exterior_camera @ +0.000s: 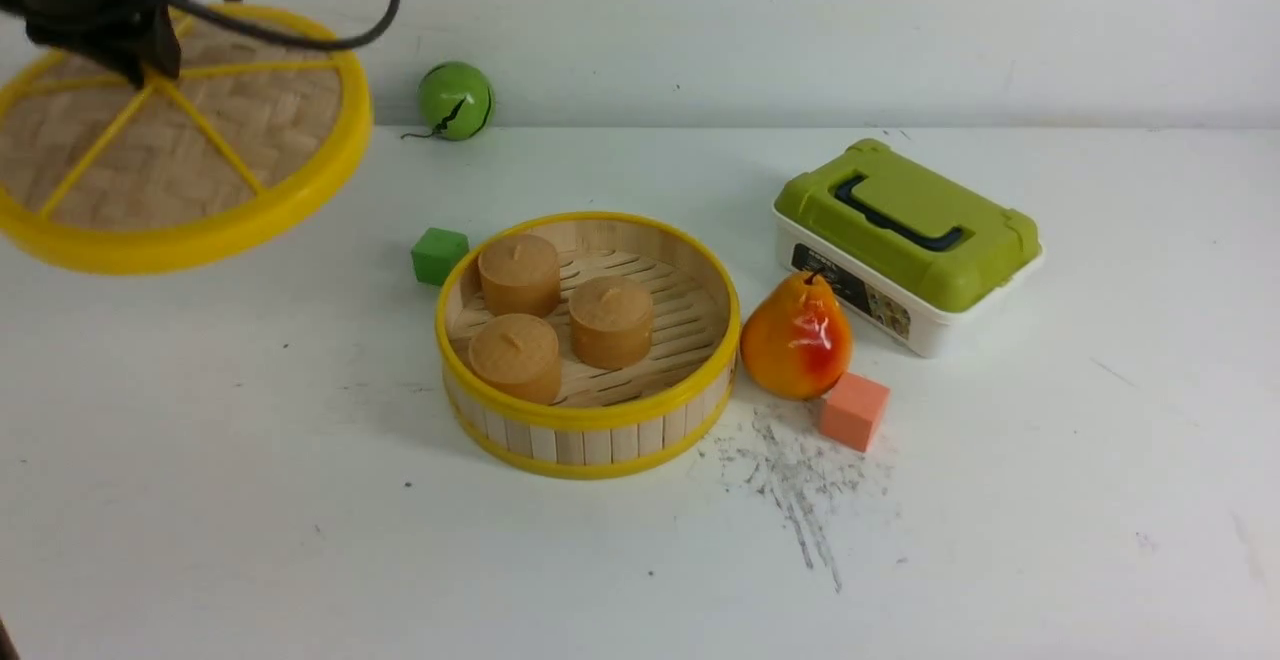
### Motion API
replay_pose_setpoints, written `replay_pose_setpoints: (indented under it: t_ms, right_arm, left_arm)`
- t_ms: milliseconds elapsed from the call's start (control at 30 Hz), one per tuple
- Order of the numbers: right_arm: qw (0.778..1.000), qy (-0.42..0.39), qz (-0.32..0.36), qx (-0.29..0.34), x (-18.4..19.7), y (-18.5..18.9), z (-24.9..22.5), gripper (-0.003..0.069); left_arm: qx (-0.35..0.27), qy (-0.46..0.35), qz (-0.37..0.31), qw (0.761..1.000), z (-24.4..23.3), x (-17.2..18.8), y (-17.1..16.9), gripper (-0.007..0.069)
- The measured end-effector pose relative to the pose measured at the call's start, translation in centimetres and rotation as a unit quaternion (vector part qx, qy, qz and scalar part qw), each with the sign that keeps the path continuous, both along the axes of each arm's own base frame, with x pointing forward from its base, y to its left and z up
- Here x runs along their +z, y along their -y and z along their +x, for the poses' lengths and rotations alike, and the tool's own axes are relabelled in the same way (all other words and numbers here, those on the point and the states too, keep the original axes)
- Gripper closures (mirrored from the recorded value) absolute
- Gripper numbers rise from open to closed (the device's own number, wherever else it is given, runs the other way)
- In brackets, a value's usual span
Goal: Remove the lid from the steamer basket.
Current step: Use the left arm to place the steamer lid on the table
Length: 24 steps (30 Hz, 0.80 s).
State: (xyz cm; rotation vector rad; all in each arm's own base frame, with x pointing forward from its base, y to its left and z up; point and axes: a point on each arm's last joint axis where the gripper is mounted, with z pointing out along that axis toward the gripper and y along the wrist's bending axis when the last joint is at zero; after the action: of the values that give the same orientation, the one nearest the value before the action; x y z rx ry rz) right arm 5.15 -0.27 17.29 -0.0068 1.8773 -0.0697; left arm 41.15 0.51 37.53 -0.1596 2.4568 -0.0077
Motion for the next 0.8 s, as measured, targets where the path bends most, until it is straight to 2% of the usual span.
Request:
replay_pose_setpoints:
  t_ms: [33,100,133,167,200,300,467,633,700,800]
  right_arm:
    - [1.0,0.0,0.0,0.0,0.0,0.0,0.0,0.0419]
    - [1.0,0.0,0.0,0.0,0.0,0.0,0.0,0.0419]
    - [1.0,0.0,0.0,0.0,0.0,0.0,0.0,0.0419]
    - [1.0,0.0,0.0,0.0,0.0,0.0,0.0,0.0419]
    - [1.0,0.0,0.0,0.0,0.0,0.0,0.0,0.0419]
    - [1.0,0.0,0.0,0.0,0.0,0.0,0.0,0.0419]
    - [1.0,0.0,0.0,0.0,0.0,0.0,0.0,0.0419]
    - [1.0,0.0,0.0,0.0,0.0,0.0,0.0,0.0419]
    - [1.0,0.0,0.0,0.0,0.0,0.0,0.0,0.0419]
    - [1.0,0.0,0.0,0.0,0.0,0.0,0.0,0.0419]
  left_arm:
    - [0.007,-0.016,-0.01,1.0,0.5,-2.5,-0.7,0.0524]
    - [0.014,-0.023,-0.014,1.0,0.8,-4.3,-1.1,0.0524]
    - [0.026,-0.033,-0.02,0.999,1.3,-7.6,-1.8,0.0524]
    - [0.028,-0.036,-0.021,0.999,1.3,-7.9,-1.9,0.0524]
    - [0.037,-0.05,-0.026,0.998,1.6,-10.3,-2.0,0.0524]
    - [0.054,-0.082,-0.042,0.994,2.0,-14.3,-1.8,0.0524]
    - [0.052,-0.098,-0.046,0.993,2.8,-16.8,-0.9,0.0524]
    - [0.051,-0.093,-0.05,0.993,3.1,-17.1,-0.8,0.0517]
    - [0.051,-0.093,-0.049,0.993,3.1,-17.1,-0.8,0.0499]
    - [0.053,-0.096,-0.057,0.992,3.0,-17.1,-0.7,0.0397]
